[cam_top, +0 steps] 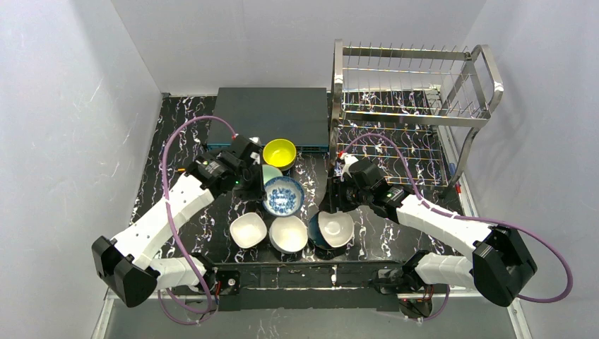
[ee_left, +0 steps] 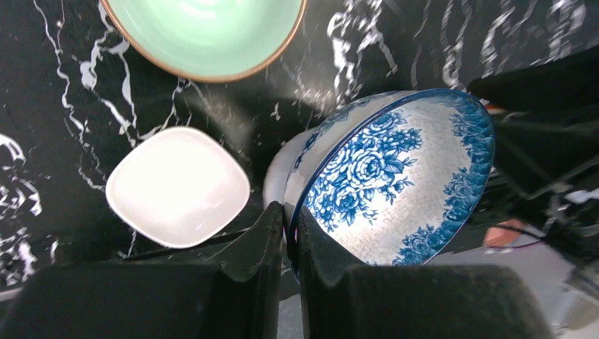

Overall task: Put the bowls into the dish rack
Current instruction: Place the bowl at the center of the board.

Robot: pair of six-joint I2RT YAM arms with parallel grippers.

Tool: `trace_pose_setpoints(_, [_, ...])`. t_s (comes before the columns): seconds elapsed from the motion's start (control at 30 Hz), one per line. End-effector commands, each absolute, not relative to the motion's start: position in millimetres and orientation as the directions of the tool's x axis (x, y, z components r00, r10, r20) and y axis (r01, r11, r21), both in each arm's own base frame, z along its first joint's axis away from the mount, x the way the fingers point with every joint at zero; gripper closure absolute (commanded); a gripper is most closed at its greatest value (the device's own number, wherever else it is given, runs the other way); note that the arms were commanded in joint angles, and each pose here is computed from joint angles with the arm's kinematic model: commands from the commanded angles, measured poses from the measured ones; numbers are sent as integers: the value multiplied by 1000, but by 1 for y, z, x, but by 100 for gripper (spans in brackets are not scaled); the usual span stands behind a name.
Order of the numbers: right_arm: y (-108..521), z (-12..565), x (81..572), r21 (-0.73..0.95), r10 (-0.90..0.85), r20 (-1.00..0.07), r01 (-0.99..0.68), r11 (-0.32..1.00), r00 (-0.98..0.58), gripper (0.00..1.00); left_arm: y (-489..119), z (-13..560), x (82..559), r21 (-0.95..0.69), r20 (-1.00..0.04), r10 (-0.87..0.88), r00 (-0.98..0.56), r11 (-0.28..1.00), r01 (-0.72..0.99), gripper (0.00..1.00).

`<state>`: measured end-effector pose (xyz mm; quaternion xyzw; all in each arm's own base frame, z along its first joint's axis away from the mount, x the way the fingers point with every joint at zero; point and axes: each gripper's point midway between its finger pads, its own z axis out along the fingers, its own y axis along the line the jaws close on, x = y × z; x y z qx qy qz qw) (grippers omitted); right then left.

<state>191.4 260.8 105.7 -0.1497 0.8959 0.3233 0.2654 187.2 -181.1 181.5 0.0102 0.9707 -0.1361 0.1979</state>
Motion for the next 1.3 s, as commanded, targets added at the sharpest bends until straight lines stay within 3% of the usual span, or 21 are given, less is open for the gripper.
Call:
trace_pose_setpoints(0.0, [271,124,201,508,-80,-610,-466,725,-788,38,-189,213,207,-437,-426,-138,-894,897,70,100])
trace_pose_setpoints(0.5, [270,123,200,506,-83,-605,-463,728,-792,38,-138,163,269,-337,-351,-271,-896,930,-149,97])
trace_pose_setpoints(0.6, [267,124,200,498,-84,-609,-462,734,-789,38,-132,153,275,-306,-350,-267,-898,939,-160,88])
trace_pose_setpoints(1.0, [249,125,200,464,-63,-606,-417,781,-793,37,-121,164,273,-258,-392,-210,-896,960,-112,36])
trace_pose_setpoints(1.27, [223,117,190,468,-49,-548,-354,810,-835,35,-170,187,235,-370,-390,-127,-912,929,28,24])
